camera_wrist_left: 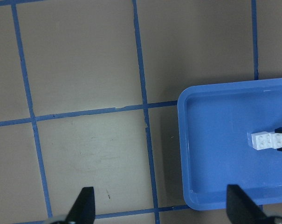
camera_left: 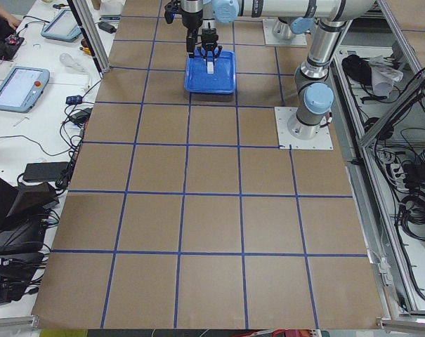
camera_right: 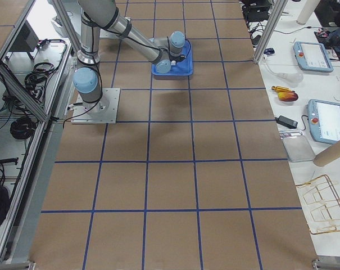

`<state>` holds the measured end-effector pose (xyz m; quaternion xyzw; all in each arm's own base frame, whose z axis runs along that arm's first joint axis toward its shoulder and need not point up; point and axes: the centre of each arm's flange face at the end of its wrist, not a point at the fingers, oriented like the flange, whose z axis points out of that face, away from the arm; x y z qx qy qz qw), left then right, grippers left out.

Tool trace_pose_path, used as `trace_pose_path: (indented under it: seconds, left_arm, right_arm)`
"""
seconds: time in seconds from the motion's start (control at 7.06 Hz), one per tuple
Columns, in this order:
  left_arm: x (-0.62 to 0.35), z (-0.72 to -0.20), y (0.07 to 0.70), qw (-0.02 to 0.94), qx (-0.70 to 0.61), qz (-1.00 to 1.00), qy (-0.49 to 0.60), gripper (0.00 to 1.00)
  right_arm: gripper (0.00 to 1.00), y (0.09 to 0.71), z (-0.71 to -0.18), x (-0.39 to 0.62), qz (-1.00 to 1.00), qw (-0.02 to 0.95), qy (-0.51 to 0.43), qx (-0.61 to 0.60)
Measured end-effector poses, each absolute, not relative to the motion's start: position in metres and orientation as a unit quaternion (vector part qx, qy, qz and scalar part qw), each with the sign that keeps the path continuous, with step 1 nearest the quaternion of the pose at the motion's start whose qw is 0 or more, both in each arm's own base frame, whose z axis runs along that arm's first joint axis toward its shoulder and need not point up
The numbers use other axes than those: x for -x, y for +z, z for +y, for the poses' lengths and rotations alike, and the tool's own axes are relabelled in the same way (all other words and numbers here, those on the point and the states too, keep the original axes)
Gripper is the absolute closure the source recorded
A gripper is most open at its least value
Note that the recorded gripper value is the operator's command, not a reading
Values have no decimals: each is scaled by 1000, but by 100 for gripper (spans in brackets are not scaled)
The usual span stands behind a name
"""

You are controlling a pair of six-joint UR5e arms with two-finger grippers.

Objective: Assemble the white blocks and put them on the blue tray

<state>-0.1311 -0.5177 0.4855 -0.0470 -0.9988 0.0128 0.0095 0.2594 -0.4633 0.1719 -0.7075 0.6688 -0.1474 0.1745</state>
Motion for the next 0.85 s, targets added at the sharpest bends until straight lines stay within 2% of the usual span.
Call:
trace_pose_path:
  seconds: [0.14, 0.28, 0.85]
  left_arm:
    - [132, -518, 486, 11, 47, -999, 14, 0]
    - [132, -517, 486, 11, 47, -999, 14, 0]
    - [131, -516, 488, 9, 48, -999, 15, 0]
  right_arm:
    - [47, 172, -463, -259, 672, 175, -147, 705]
    - [40, 172, -463, -260, 674, 176, -147, 703]
    - [37, 169, -462, -260, 678, 182, -145, 698]
